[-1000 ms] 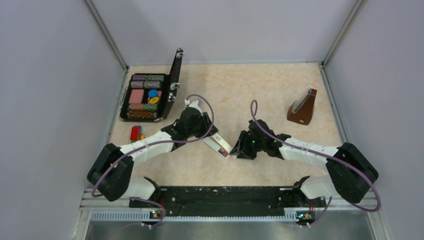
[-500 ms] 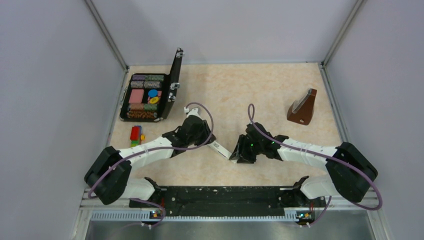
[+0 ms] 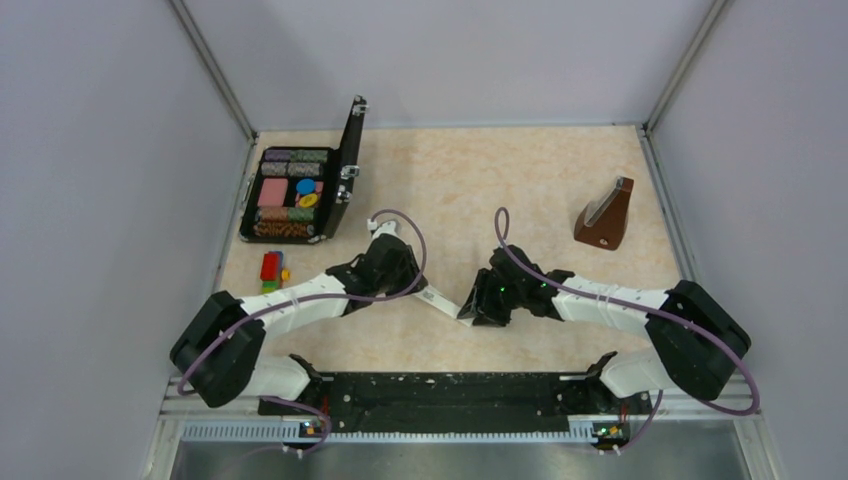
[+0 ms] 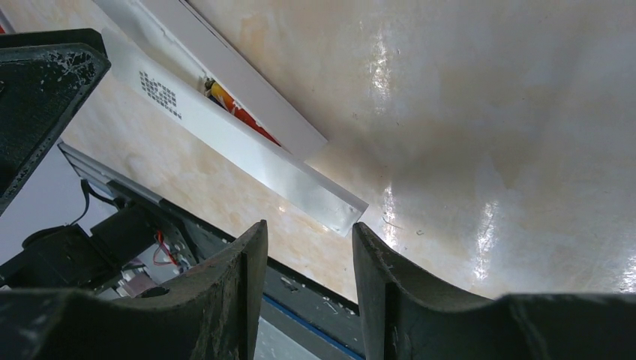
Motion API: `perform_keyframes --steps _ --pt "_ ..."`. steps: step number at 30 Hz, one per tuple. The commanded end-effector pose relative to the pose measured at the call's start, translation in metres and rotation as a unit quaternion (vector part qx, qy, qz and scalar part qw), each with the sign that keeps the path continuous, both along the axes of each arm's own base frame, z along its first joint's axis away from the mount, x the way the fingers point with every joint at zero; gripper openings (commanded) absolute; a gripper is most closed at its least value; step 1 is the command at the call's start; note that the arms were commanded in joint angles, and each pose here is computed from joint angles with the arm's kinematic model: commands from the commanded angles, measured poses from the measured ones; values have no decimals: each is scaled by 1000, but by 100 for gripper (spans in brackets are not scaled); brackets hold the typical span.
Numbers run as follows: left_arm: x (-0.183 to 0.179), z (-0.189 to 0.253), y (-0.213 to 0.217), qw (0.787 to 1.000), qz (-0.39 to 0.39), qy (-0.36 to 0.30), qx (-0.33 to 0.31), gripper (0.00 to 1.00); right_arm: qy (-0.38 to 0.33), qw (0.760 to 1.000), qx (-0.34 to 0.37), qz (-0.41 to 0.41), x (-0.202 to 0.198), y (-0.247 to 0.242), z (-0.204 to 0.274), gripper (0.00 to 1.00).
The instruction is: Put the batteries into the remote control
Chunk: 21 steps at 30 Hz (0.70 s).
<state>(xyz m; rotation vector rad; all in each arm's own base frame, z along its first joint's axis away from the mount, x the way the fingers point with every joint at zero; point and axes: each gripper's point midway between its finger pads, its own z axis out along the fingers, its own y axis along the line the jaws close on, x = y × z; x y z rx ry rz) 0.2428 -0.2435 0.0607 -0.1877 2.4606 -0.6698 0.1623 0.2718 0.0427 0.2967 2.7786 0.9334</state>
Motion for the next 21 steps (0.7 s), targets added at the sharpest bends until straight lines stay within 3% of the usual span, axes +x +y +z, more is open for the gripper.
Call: perform_keyframes --steps 1,21 --pt "2 12 -19 1000 -28 -6 -14 43 -61 996 66 -14 27 29 38 45" --pt "12 21 -2 999 -5 -24 32 46 -67 995 74 -23 24 24 51 50"
